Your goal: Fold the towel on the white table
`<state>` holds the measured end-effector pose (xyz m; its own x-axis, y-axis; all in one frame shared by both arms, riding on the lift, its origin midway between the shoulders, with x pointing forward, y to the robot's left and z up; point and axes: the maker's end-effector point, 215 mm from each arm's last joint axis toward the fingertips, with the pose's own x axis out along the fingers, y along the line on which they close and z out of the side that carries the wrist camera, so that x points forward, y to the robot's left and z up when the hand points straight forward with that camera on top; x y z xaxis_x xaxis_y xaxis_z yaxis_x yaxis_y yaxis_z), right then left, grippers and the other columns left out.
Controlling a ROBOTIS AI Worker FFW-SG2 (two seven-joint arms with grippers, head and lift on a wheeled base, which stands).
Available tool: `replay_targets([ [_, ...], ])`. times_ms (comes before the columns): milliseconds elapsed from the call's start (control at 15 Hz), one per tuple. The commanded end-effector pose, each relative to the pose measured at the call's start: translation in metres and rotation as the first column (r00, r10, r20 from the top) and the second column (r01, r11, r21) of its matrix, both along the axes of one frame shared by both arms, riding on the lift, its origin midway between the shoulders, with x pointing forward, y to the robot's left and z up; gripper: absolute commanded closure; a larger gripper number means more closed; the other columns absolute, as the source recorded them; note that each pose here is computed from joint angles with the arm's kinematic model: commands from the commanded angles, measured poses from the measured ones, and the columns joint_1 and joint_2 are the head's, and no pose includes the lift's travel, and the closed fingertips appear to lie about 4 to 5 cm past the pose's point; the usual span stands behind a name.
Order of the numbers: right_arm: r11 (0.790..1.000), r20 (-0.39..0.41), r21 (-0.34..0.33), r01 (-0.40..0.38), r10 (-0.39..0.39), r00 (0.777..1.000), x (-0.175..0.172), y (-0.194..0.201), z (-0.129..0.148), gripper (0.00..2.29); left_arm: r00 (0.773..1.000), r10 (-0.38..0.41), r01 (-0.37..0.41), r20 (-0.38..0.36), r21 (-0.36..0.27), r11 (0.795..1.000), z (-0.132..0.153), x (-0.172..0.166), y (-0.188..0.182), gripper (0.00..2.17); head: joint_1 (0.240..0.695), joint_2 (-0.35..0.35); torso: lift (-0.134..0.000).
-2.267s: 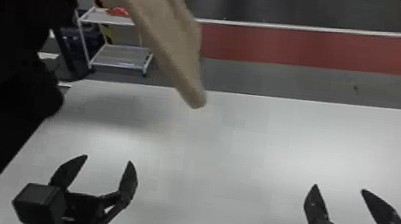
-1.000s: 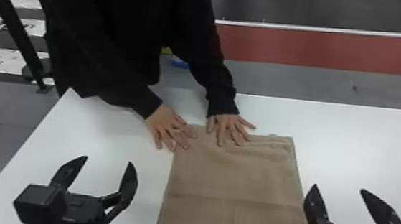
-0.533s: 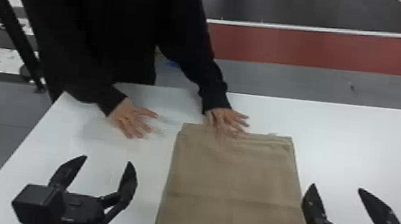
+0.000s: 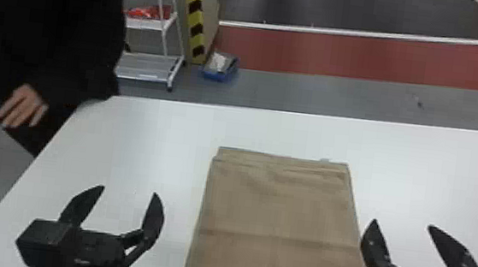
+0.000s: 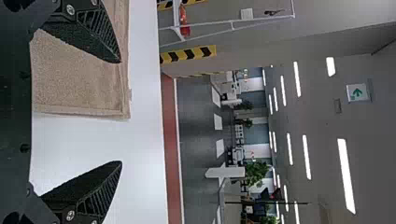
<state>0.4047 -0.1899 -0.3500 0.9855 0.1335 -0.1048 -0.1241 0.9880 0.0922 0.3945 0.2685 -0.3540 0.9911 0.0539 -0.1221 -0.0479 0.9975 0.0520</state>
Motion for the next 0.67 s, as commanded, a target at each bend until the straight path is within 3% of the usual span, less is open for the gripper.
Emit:
replay_targets([
  [0,1.0,0.006,0.009,0.008,-0.008,1.0,-0.001,-0.003,0.003,0.11,1.0,-0.001,0.001,0.0,-0.001,1.0,0.0,0.0,-0.002,0.06,0.695,0.113,-0.126],
  [333,1.0,0.003,0.016,0.007,-0.007,1.0,0.002,-0.003,0.001,0.11,1.0,-0.004,0.004,-0.007,0.0,1.0,0.0,-0.002,-0.004,0.06,0.695,0.104,-0.126],
  [600,1.0,-0.076,-0.01,0.004,-0.004,0.997,0.036,-0.006,-0.023,0.11,1.0,-0.006,0.006,-0.008,-0.001,1.0,0.0,-0.001,-0.005,0.06,0.695,0.096,-0.126],
])
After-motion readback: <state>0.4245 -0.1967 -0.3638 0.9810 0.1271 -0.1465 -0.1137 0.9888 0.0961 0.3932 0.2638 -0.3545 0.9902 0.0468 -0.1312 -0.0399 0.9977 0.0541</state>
